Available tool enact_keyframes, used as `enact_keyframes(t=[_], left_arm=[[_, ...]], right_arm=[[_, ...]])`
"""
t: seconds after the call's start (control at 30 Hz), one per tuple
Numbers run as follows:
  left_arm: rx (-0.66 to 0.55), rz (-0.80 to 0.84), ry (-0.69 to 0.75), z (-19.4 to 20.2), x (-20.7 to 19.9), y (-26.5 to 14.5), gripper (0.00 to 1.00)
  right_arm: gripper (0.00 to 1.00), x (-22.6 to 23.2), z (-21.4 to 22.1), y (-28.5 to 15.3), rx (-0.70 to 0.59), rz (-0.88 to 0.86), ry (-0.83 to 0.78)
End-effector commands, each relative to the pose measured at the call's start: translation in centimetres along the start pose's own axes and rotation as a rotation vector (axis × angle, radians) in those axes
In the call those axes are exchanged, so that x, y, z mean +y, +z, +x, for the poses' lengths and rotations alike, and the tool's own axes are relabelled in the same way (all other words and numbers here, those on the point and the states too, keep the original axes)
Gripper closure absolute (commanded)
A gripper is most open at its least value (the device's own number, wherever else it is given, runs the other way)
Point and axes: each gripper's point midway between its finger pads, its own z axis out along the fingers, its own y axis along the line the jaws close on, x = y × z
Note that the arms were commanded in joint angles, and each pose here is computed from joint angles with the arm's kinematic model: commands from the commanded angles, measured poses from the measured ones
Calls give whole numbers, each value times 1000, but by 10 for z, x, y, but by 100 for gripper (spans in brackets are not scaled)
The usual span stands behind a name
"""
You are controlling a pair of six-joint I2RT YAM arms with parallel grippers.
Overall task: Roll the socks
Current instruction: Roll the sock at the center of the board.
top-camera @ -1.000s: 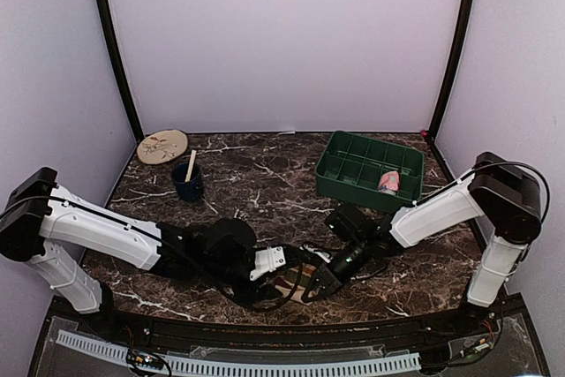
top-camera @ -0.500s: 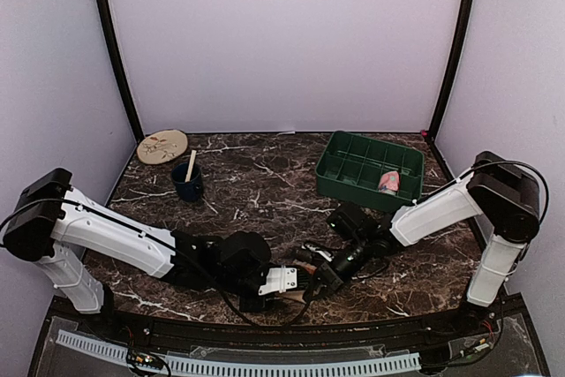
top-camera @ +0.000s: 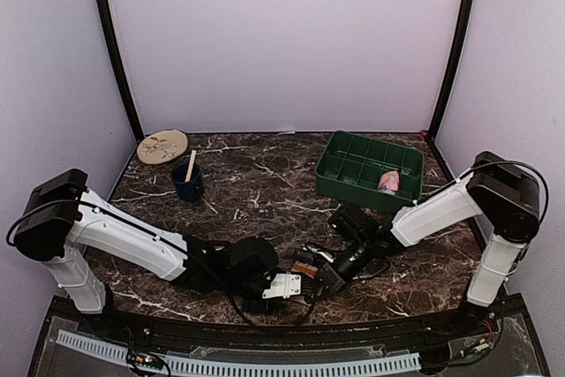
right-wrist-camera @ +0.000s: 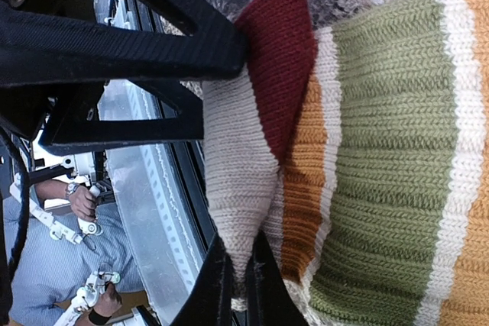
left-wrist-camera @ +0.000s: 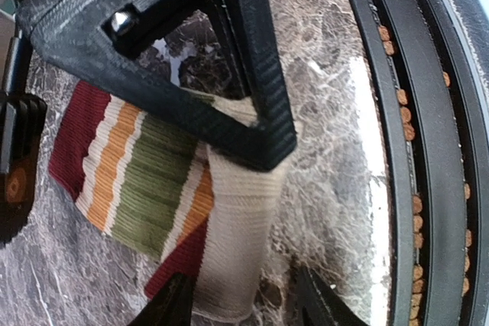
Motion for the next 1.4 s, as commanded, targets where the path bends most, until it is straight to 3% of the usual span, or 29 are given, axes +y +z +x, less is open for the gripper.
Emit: enact_keyframes(t=[0.0,0.1,0.2,0.43,0.7,0.87,1.13,1.37], left_arm=[[-39,-49,38,-18,11,1,50],[-46,-48,50,-22,12,4,53],[-25,-18,61,-20,7,9,67],[-10,27,57,-16,-1,11,72],[16,153,65,-20,-17,15,91],[38,254,57,-26,-30,20,95],[73,385,-19,-27,-39,23,98],[65,448,-100,-33,-29,21,98]], right_arm=[[100,0,3,0,9,-23,7],[100,0,5,0,14,-24,10],[100,-1,4,-1,11,-25,10],[100,-3,6,-5,8,-25,17],[100,-9,11,-11,0,4,26],[99,-14,14,-13,-4,39,34],[75,-18,16,-21,-55,90,50],[66,-26,20,-28,-102,137,86]])
